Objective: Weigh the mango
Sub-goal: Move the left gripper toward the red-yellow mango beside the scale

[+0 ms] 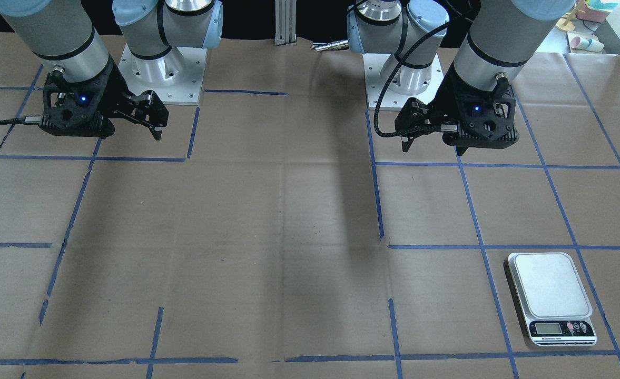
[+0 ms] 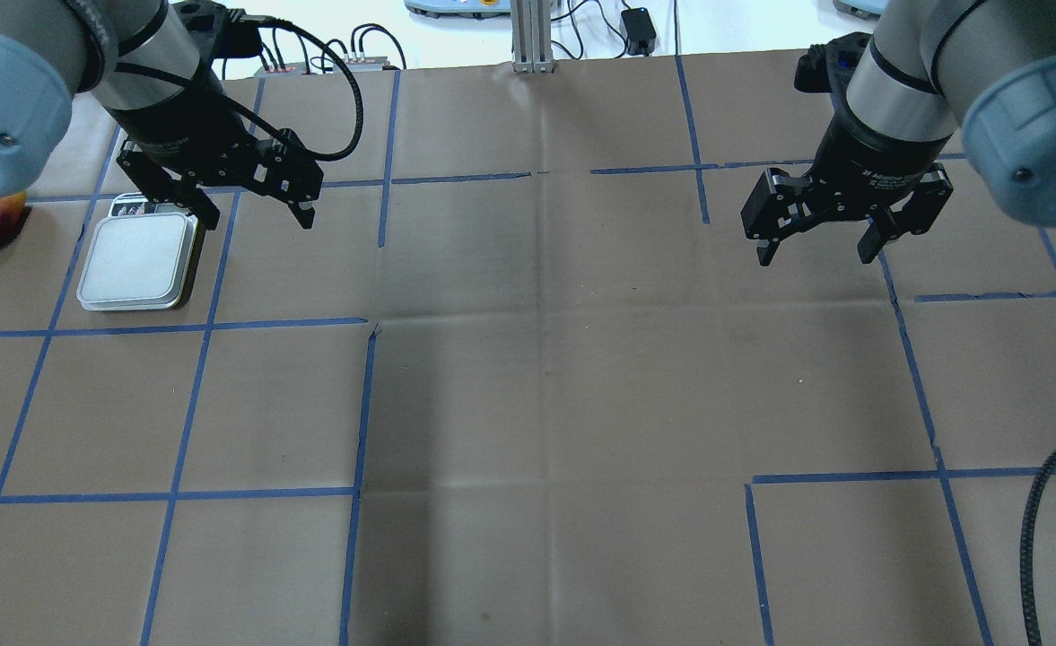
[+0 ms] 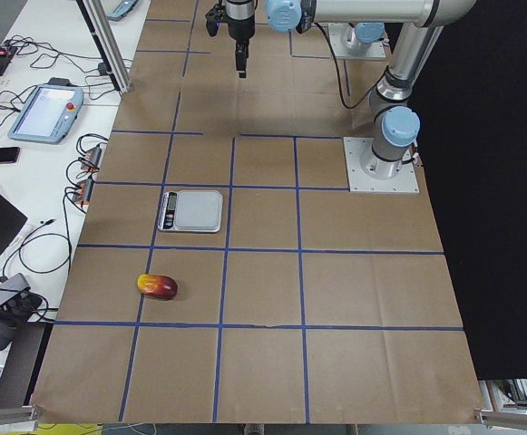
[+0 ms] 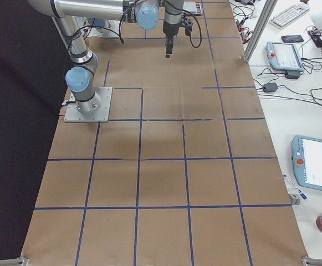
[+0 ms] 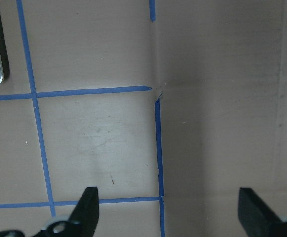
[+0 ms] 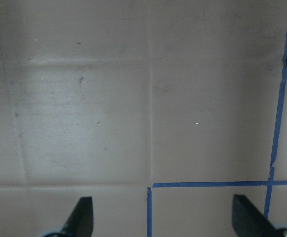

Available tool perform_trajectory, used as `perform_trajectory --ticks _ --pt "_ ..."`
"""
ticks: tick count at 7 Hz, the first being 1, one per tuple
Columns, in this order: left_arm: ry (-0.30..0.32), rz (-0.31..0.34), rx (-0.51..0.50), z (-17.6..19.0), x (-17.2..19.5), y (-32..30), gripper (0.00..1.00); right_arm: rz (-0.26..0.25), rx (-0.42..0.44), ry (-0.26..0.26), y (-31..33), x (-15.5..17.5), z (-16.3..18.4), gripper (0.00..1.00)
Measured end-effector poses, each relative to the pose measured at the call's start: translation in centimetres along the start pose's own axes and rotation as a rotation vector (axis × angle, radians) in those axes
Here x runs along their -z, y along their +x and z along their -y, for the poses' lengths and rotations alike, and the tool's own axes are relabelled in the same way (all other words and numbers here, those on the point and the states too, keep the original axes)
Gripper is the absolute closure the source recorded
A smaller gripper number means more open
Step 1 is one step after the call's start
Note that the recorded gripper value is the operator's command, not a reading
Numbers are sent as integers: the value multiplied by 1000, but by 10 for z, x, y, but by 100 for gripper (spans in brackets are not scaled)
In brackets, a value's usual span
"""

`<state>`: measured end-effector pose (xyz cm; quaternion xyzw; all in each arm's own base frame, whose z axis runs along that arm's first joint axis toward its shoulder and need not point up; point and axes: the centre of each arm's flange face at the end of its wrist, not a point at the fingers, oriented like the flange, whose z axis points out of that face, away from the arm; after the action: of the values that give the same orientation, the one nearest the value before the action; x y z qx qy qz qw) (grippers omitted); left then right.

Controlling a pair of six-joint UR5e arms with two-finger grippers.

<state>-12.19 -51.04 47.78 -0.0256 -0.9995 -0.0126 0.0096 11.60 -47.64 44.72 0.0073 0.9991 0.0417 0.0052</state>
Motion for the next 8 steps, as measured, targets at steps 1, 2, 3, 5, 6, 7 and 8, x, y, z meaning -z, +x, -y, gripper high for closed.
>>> perform_trajectory --ticks 1,2,3,5,6,7,8 --pt "1 0 0 0 1 0 1 0 0 0 0 0 0 0" --pt "4 0 0 0 1 0 1 0 0 0 0 0 0 0" --pt "9 0 4 2 4 -2 1 0 0 0 0 0 0 0" --pt "29 -5 0 14 9 -36 1 0 0 0 0 0 0 0" --pt "33 -10 1 23 6 -85 1 0 0 0 0 0 0 0" --pt "42 -10 -2 33 -3 -151 1 0 0 0 0 0 0 0" --pt "55 -3 -25 41 -15 -217 1 0 0 0 0 0 0 0"
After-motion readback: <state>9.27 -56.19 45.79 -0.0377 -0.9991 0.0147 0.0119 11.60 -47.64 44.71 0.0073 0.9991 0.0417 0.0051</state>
